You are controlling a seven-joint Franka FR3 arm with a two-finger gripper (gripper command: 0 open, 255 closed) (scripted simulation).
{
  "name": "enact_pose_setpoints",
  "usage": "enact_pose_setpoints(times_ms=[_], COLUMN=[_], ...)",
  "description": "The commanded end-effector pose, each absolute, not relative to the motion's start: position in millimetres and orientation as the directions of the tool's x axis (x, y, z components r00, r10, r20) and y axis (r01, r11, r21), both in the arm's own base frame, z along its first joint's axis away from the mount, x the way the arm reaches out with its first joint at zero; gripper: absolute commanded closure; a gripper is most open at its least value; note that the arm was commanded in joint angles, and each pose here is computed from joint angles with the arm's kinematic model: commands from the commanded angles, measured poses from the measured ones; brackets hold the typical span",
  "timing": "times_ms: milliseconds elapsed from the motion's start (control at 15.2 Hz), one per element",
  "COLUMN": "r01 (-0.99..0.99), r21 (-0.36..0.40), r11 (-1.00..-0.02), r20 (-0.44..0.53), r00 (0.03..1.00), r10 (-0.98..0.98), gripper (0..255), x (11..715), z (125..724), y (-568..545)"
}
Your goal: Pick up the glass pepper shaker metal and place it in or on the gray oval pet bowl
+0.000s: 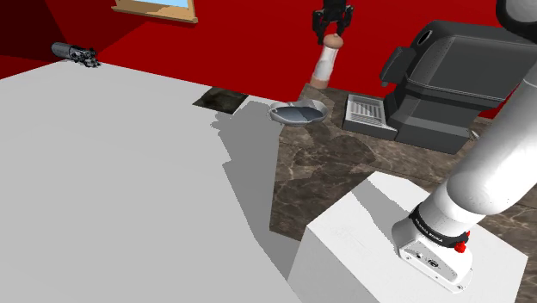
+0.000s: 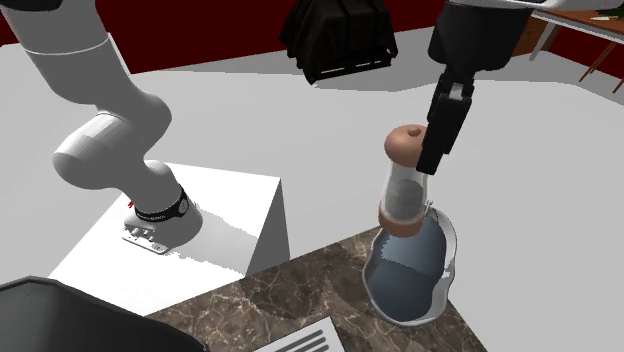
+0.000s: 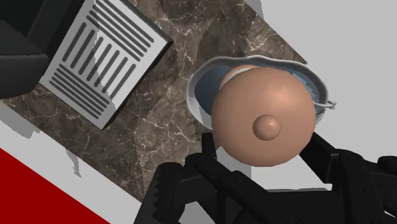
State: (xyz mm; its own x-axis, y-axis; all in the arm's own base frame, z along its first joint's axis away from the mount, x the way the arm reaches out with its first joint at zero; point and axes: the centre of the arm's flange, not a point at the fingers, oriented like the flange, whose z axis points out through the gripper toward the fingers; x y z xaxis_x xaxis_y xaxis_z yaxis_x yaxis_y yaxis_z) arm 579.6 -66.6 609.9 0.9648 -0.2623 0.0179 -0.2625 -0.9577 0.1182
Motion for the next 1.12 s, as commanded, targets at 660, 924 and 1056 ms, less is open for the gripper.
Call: enact_pose_setpoints(times_ms=[660,924,1056], r01=[-0.263,-0.263,-0.263], r21=[0.118,0.118,0.118], r11=[-0.958,-0.958,-0.958], r20=[0.018,0.018,0.018], r00=[0.965,0.965,0.965], r10=[-0.263,-0.263,-0.263], gripper=[255,255,255], x=[662.1,662.1,662.1], z=[608.0,586.9,576.3], y=[-32.4,-32.4,-32.4])
